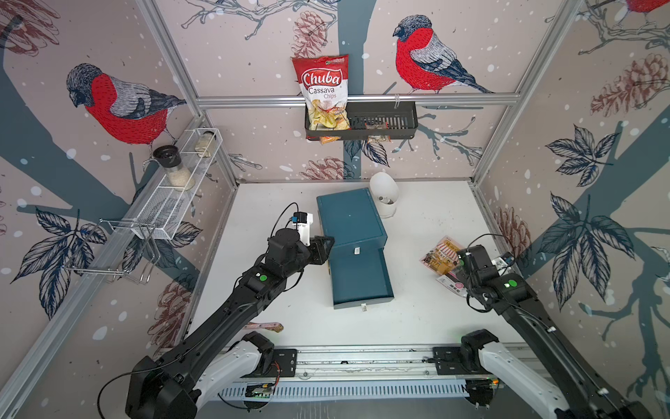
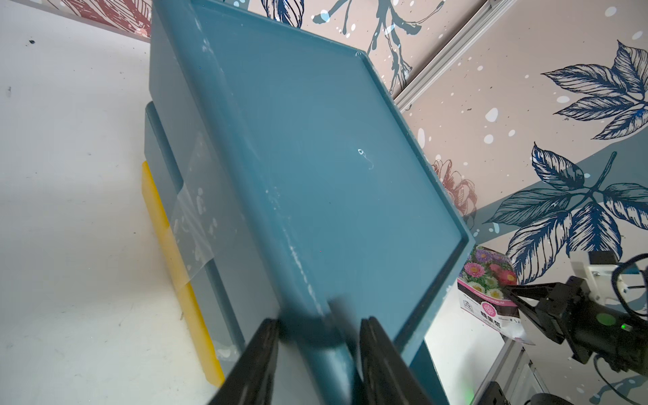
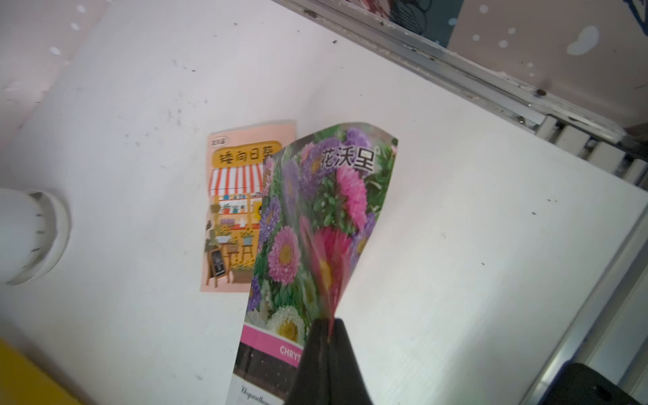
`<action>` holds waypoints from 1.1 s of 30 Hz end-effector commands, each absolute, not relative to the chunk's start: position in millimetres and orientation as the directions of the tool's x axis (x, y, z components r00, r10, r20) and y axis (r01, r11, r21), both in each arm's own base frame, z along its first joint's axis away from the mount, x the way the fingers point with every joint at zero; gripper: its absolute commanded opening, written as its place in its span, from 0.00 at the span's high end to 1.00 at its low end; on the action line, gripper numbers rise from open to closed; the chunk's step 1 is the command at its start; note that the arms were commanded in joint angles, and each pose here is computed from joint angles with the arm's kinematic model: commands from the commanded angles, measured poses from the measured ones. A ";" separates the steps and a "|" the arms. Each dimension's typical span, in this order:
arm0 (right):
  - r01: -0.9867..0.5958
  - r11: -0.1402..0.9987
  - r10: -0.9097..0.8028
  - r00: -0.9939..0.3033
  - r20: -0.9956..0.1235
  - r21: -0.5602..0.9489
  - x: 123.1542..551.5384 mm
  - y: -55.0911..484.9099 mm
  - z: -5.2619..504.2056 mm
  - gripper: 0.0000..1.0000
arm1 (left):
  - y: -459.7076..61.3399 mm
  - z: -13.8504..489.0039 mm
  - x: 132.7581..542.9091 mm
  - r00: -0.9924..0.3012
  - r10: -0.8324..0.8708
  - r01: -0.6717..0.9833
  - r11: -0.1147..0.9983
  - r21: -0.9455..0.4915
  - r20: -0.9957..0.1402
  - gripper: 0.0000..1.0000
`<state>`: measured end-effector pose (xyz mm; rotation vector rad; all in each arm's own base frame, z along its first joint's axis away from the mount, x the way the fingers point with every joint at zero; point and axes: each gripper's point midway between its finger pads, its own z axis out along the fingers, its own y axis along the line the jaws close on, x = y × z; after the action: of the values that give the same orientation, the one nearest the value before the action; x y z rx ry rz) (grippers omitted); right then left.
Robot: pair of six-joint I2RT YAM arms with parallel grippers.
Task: Take the seed bags out of the drawer
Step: Adjust the seed packet at the center of the board.
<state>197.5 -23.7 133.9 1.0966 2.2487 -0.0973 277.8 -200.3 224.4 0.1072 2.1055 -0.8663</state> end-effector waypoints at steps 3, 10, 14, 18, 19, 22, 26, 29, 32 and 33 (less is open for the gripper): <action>0.696 0.689 0.684 -0.532 -0.499 0.201 210.6 -24.3 111.1 1.00 | -191.7 181.0 258.1 -0.756 -0.136 0.296 0.801 -0.520 -0.640 0.58; 0.741 0.653 0.717 -0.540 -0.441 0.154 215.8 -31.4 78.9 1.00 | -191.1 182.0 259.0 -0.749 -0.133 0.303 0.803 -0.514 -0.649 0.58; 0.746 0.653 0.722 -0.562 -0.404 0.129 215.3 -28.6 59.5 1.00 | -189.3 178.7 257.6 -0.750 -0.122 0.304 0.809 -0.502 -0.651 0.58; 0.735 0.665 0.719 -0.582 -0.380 0.131 217.6 -23.1 46.5 1.00 | -187.3 178.5 258.0 -0.744 -0.118 0.305 0.815 -0.492 -0.657 0.58; 0.729 0.671 0.716 -0.588 -0.377 0.137 219.7 -20.6 44.9 1.00 | -186.5 178.2 258.2 -0.743 -0.119 0.304 0.817 -0.490 -0.658 0.58; 0.710 0.689 0.700 -0.598 -0.391 0.147 229.3 -13.6 47.3 1.00 | -186.5 176.9 258.1 -0.746 -0.121 0.301 0.816 -0.494 -0.655 0.58; 0.694 0.705 0.681 -0.605 -0.413 0.146 243.4 -8.9 49.4 1.00 | -187.0 175.2 258.2 -0.750 -0.122 0.298 0.816 -0.496 -0.651 0.58; 0.696 0.707 0.673 -0.610 -0.417 0.124 252.6 -9.7 48.2 1.00 | -186.6 174.0 257.6 -0.749 -0.121 0.298 0.816 -0.495 -0.651 0.58; 0.709 0.700 0.667 -0.609 -0.430 0.082 255.4 -15.1 49.5 1.00 | -186.1 172.2 257.2 -0.752 -0.121 0.296 0.817 -0.495 -0.648 0.58; 0.724 0.688 0.666 -0.608 -0.432 0.040 252.3 -20.6 47.1 1.00 | -186.0 172.1 256.8 -0.751 -0.120 0.297 0.817 -0.494 -0.649 0.58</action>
<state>251.8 -8.7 45.2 1.0764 2.5035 -0.0833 276.9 -200.0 220.9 0.1184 2.0890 -0.8717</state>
